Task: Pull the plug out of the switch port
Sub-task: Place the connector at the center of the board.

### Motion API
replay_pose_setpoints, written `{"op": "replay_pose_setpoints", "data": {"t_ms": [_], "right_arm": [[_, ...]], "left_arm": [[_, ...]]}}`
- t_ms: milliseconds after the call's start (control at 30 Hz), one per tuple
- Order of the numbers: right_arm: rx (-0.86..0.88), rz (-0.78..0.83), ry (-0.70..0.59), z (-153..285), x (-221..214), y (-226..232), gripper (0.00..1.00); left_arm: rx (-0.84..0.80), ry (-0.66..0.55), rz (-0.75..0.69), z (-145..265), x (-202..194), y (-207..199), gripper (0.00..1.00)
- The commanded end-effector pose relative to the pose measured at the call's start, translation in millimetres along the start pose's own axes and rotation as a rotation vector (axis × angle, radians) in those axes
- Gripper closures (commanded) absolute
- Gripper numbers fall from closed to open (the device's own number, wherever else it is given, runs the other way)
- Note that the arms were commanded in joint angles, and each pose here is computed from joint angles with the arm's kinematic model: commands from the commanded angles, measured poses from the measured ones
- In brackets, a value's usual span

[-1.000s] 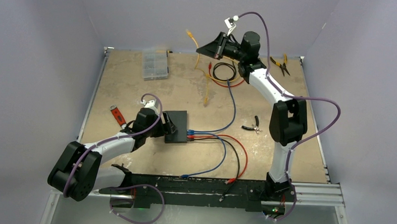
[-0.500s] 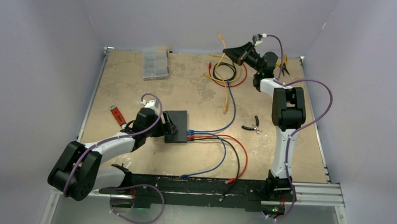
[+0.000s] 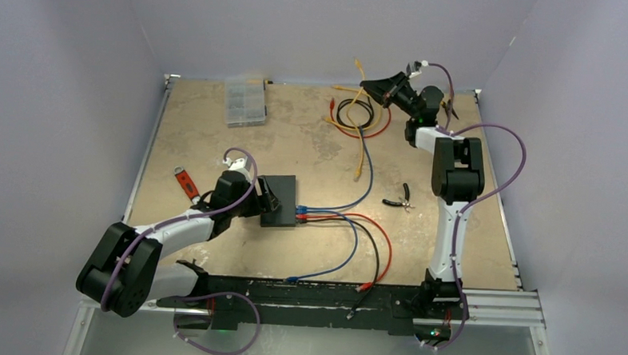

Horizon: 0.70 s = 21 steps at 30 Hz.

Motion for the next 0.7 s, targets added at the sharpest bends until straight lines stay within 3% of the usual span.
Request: {"op": "replay_pose_setpoints", "data": {"t_ms": [0,133,333,433,667], "right_arm": [[-0.038,0.063,-0.093,7,20,3,1.0],[-0.092,0.06,-0.128,15,23,-7,0.97],[-0.201,0.083,-0.162,33,28,-20,0.55],[-0.287,0.15,-0.16,38,28,-22,0.39],[-0.441,0.299,-0.118,59,14,-19,0.3]], "left_arm": [[0.12,0.129,-0.01,3,-28,29,0.29],[0.12,0.133,-0.011,3,-28,29,0.29],[0.119,0.134,-0.013,2,-28,29,0.29],[0.117,0.135,-0.013,2,-28,29,0.29],[0.117,0.135,-0.014,2,-28,29,0.29]]}}
Point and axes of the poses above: each gripper's point midway between its finger pads, its own z axis back along the fingers, its own y axis along the line the jaws close on, x = y × z, the point moved 7 cm from there along z, back along the fingers, and after that the axes turned 10 degrees about z, right-handed, at the moved point
